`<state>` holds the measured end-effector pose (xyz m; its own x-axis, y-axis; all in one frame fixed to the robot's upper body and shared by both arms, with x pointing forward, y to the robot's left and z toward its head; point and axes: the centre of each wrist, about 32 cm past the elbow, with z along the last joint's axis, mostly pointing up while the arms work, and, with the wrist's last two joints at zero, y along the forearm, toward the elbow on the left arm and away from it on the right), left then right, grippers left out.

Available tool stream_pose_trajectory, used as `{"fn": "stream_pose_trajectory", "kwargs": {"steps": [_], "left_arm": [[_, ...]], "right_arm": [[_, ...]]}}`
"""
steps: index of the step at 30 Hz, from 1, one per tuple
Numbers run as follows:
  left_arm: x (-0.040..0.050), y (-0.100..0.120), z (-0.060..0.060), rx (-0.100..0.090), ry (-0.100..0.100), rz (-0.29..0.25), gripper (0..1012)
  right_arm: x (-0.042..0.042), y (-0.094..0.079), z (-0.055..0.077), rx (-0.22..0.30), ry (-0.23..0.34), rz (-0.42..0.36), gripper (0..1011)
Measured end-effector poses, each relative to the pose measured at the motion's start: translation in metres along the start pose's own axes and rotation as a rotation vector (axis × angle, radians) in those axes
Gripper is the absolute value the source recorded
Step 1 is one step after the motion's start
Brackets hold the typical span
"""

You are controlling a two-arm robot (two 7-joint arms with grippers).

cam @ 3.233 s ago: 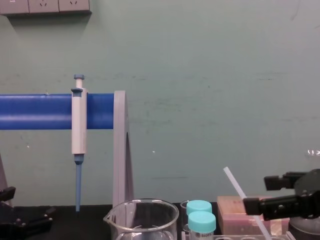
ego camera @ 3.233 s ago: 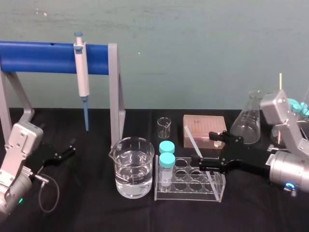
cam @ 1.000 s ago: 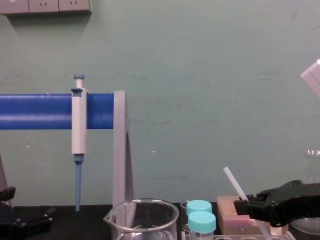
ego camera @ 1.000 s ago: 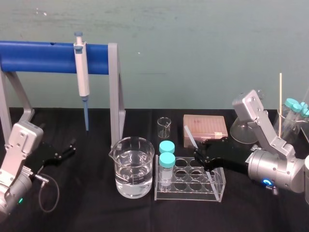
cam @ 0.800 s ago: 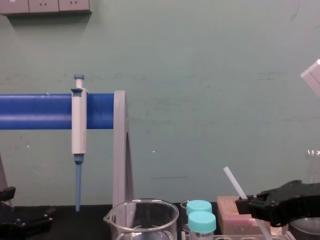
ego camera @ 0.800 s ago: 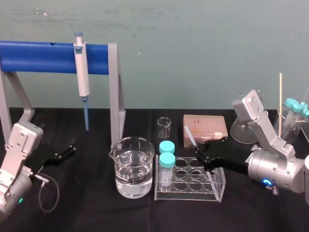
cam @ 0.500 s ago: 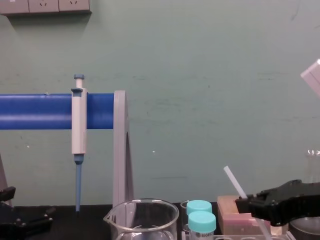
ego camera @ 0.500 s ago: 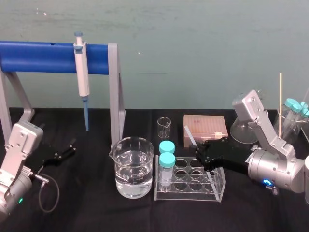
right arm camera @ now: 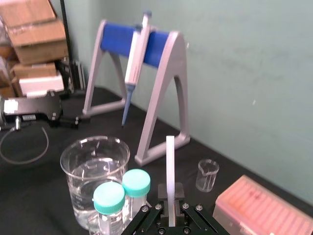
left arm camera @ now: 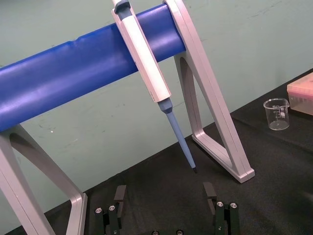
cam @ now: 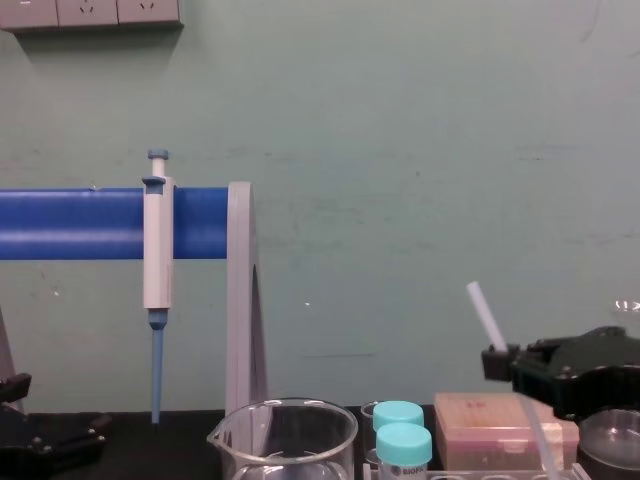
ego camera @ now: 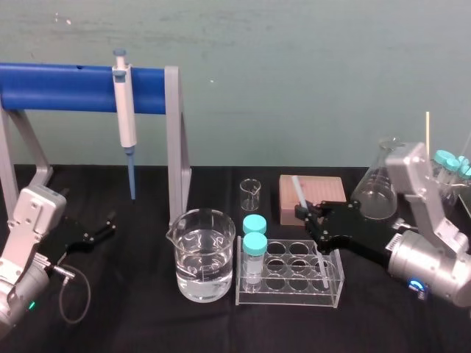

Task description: Pick up the stirring rod with one hand, then place it down.

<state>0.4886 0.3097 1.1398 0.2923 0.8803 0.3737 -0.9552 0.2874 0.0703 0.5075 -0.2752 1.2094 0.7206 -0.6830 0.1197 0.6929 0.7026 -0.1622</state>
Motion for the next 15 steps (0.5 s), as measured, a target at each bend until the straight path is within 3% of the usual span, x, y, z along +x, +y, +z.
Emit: {"fn": "stream_pose_trajectory", "kwargs": {"steps": [3, 4, 6, 9, 15], "left_arm": [[0.0, 0.0, 0.0, 0.0, 0.0, 0.0, 1000], [0.0, 0.0, 0.0, 0.0, 0.0, 0.0, 1000], [0.0, 0.0, 0.0, 0.0, 0.0, 0.0, 1000], [0.0, 0.0, 0.0, 0.0, 0.0, 0.0, 1000], [0.0, 0.0, 0.0, 0.0, 0.0, 0.0, 1000]], "right_arm": [[-0.0017, -0.009, -0.009, 0.08, -0.021, -0.018, 66], [-0.0017, -0.009, -0.009, 0.08, -0.021, -0.018, 66], [-0.0022, -0.014, -0.014, 0.147, -0.011, -0.022, 66], [-0.0027, -0.017, -0.019, 0.203, 0.01, -0.024, 66], [0.0005, -0.02, -0.017, 0.258, 0.038, -0.026, 66]]}}
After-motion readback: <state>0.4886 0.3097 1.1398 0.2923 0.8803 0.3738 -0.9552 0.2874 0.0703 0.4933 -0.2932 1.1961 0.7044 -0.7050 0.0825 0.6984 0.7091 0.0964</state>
